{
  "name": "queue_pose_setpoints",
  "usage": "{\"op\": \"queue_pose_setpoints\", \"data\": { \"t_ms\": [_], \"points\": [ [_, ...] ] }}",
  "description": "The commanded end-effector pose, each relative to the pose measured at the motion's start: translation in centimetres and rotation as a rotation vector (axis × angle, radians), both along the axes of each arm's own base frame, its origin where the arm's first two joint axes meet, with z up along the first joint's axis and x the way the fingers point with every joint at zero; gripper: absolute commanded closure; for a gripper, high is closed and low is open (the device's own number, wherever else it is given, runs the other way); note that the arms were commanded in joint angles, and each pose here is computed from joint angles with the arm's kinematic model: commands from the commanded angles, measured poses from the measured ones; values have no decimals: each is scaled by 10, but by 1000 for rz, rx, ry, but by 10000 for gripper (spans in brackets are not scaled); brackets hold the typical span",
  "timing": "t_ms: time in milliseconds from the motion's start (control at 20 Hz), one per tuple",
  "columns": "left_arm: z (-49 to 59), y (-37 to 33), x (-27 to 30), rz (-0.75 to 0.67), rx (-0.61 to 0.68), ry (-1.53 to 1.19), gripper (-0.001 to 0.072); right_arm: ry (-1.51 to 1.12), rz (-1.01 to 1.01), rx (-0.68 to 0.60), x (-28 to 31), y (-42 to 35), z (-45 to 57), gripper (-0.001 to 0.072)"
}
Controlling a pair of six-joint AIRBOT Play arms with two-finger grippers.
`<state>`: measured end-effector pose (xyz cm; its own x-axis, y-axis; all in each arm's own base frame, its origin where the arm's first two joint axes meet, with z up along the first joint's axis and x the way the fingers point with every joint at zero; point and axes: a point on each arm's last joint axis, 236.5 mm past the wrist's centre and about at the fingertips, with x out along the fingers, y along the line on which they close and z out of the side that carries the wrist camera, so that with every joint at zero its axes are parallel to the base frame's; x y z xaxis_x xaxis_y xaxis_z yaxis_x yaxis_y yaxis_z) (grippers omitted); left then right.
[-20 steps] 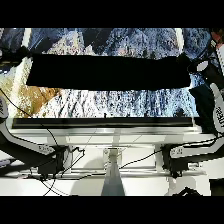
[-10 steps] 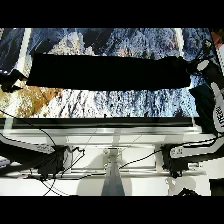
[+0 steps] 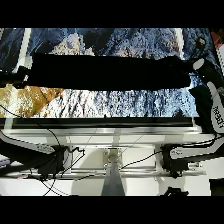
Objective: Fold the clothes and pants, and hang the long-sleeved shirts on hangers.
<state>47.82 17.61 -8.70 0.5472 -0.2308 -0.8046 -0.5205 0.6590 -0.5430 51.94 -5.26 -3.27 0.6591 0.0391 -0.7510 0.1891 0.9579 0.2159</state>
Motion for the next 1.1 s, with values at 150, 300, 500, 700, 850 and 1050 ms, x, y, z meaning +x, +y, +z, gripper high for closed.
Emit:
{"op": "queue_pose_setpoints", "data": {
  "t_ms": [150,300,500,700,850,1050],
  "points": [
    [-6,-8,9,-8,12,-14,61,-118,167,-33,32,77,50,20],
    [27,6,1,2,36,-49,61,-153,189,-42,39,89,63,20],
    [31,12,-37,-69,50,50,60,-165,186,-44,41,89,65,20],
    [7,14,-58,-83,63,170,60,-157,189,-41,39,90,63,85],
    [-8,14,-55,-67,50,182,60,-137,230,-50,35,103,59,90],
    [-24,16,-34,-29,74,145,61,-118,287,-51,32,132,48,90]
  ]
}}
